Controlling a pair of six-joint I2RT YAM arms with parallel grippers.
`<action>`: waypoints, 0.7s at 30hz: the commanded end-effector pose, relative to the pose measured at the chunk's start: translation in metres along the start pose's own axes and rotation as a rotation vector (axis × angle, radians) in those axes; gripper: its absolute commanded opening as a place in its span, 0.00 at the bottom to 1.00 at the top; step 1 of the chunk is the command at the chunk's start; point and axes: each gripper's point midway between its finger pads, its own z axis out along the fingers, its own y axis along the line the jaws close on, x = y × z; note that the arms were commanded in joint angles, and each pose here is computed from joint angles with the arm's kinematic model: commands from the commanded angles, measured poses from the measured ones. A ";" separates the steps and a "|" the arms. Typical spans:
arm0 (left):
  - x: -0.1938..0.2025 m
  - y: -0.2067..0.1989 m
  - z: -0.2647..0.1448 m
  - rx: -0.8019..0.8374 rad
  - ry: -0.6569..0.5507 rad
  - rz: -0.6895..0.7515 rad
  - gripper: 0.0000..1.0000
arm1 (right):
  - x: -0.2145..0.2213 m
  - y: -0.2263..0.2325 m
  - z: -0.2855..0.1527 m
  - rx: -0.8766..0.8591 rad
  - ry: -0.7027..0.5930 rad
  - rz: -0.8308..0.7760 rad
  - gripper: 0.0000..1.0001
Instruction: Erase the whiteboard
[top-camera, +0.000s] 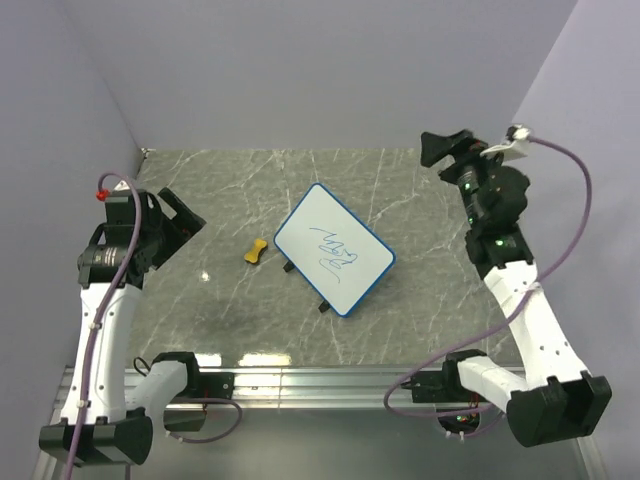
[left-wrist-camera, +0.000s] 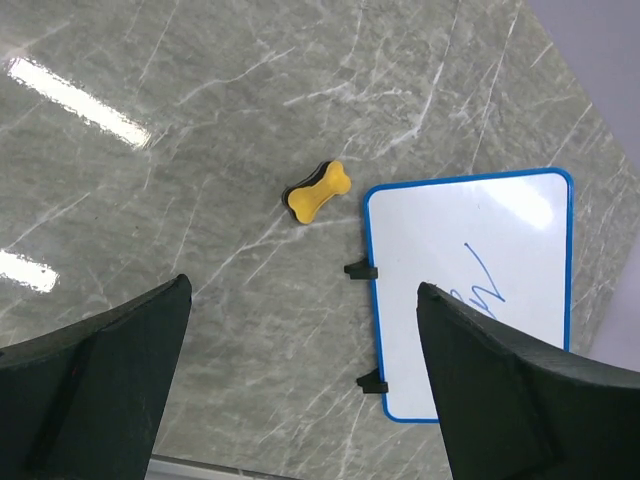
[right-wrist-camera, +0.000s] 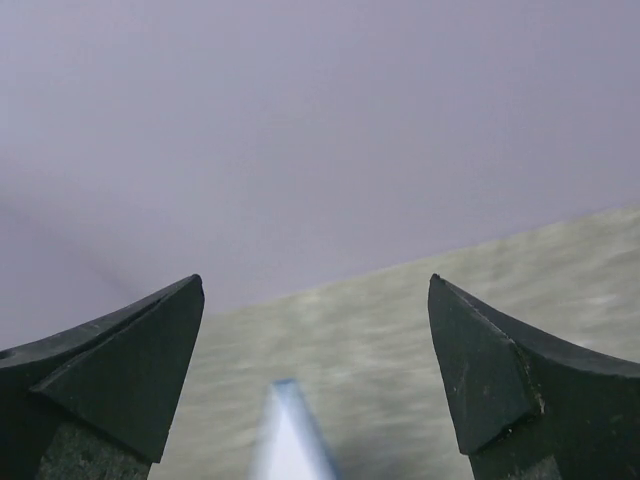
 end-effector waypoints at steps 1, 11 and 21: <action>-0.011 -0.010 0.001 0.003 -0.006 0.012 0.99 | 0.069 -0.001 -0.023 0.183 0.384 0.484 1.00; 0.021 0.014 0.028 -0.080 0.052 0.156 0.99 | 0.149 0.008 -0.130 0.124 0.749 0.417 1.00; 0.105 0.016 0.094 -0.071 0.273 0.386 0.87 | 0.138 0.001 -0.197 0.105 0.866 0.229 1.00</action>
